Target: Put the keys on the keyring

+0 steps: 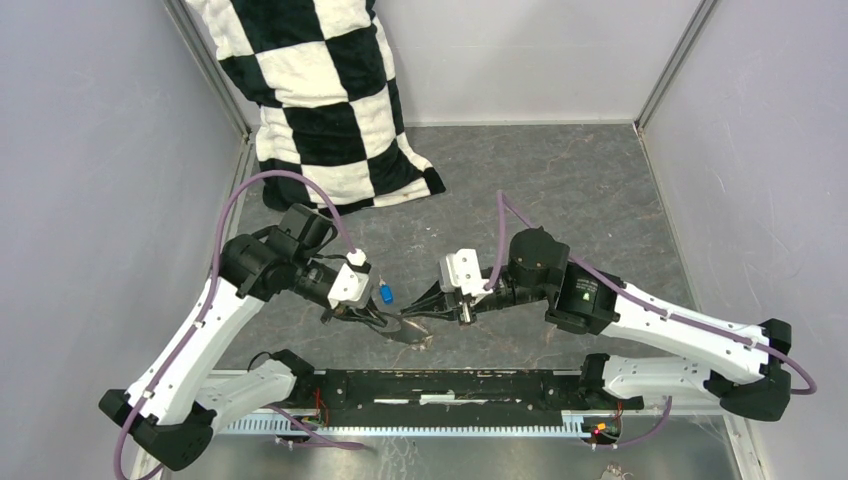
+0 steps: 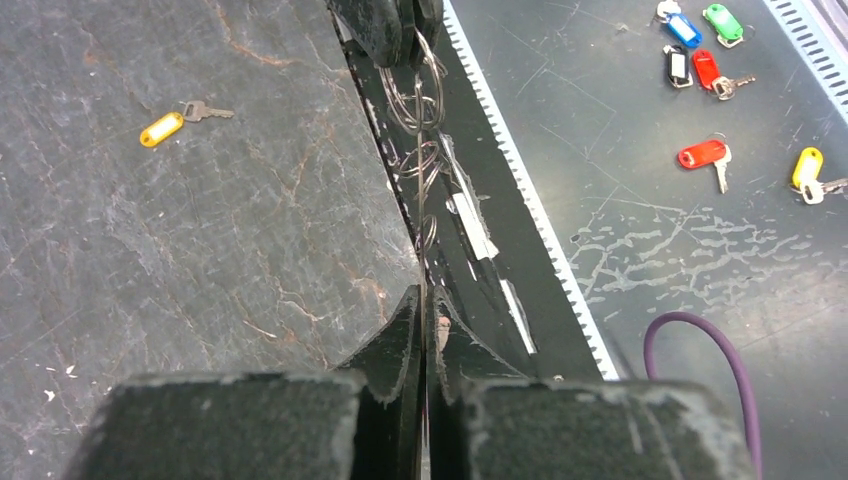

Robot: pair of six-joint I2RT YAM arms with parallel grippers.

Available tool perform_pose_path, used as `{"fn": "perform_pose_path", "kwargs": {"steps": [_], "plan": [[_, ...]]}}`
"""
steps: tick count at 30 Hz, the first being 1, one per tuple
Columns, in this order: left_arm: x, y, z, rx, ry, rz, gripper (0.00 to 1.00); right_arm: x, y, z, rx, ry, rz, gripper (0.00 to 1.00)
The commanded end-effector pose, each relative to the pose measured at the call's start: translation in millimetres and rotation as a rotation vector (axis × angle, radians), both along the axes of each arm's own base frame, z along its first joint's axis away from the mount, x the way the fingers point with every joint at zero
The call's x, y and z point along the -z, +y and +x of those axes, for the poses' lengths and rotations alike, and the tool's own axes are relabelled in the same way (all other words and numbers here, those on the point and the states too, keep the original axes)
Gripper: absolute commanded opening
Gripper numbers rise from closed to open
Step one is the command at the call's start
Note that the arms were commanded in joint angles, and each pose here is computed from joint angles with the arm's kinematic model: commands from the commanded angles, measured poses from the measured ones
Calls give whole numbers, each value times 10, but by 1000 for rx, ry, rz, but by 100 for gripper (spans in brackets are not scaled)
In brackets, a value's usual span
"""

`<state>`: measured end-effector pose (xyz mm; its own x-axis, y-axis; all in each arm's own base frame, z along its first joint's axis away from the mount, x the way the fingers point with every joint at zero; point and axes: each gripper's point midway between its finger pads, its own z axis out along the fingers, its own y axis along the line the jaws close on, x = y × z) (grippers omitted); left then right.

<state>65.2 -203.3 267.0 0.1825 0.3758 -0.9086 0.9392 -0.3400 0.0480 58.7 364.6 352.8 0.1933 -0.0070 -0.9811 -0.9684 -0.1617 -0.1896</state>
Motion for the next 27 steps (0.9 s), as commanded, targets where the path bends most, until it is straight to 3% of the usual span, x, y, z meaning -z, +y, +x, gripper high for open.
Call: {"fn": "perform_pose_path", "kwargs": {"steps": [1, 10, 20, 27], "plan": [[-145, -5, -50, 42, -24, -35, 2, -101, -10, 57, 7, -87, -53, 1], [-111, 29, -26, 33, 11, 29, 2, 90, 16, 126, -5, -121, -212, 1], [-96, 35, 10, 48, -40, 25, 2, 278, 32, 179, 23, -175, -386, 1], [-98, 41, 51, 77, -129, 11, 2, 243, 109, 67, -10, -187, -343, 19]]}}
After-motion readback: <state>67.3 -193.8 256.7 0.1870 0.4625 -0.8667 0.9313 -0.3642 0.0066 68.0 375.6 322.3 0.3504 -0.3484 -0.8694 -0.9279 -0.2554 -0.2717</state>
